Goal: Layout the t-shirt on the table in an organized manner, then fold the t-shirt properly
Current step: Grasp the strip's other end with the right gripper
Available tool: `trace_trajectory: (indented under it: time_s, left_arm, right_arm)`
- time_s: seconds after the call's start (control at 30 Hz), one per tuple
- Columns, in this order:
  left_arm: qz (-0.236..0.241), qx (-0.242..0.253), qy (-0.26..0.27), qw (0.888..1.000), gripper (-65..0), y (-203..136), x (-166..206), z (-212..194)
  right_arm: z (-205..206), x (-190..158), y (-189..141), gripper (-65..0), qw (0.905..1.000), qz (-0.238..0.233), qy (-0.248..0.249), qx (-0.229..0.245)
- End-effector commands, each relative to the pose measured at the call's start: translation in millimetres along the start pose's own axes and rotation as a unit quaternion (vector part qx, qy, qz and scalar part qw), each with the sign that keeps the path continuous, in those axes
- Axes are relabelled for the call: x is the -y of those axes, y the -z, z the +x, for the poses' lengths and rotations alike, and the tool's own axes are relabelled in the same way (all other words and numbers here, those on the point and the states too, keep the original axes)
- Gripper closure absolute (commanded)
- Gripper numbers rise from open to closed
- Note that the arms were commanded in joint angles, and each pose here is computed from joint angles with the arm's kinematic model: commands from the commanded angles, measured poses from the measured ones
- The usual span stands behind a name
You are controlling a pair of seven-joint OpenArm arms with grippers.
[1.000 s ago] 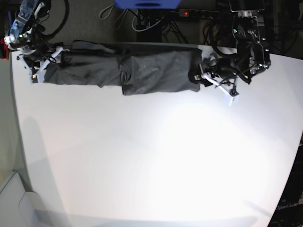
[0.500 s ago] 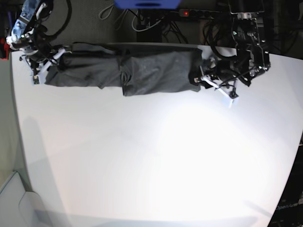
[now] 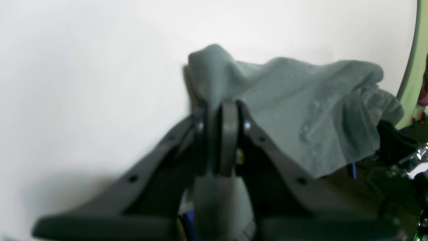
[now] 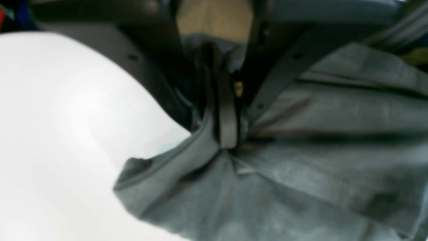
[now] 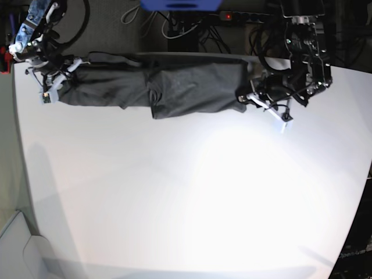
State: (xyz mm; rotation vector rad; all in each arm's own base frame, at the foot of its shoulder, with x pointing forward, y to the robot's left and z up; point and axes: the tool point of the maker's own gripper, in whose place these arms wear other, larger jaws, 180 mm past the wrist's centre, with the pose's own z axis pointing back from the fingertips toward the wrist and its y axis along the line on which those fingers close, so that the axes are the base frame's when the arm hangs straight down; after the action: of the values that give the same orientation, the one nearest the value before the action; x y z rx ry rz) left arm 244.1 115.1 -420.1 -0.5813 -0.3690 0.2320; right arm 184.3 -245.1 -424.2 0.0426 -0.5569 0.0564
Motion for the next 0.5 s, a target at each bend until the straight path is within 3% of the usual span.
trace_trajectory:
  time_s: [0.0, 0.27, 0.47]
  left_arm:
    - [-0.004, 0.008, 0.002, 1.0, 0.0, -2, 2, 7]
    - [-0.005, -0.001, -0.006, 1.0, -0.4, 3, 1, 2]
    - [-0.003, 0.0, -0.003, 1.0, -0.4, 2, -1, 4]
  right_arm:
    - [12, 7, -9, 0.0, 0.9996, -0.016, -0.013, 0.017]
    - [36, -4, -38, 0.0, 0.9963, -0.035, -0.051, 0.06]
    - [48, -38, -44, 0.0, 0.9925, -0.003, -0.096, 0.075]
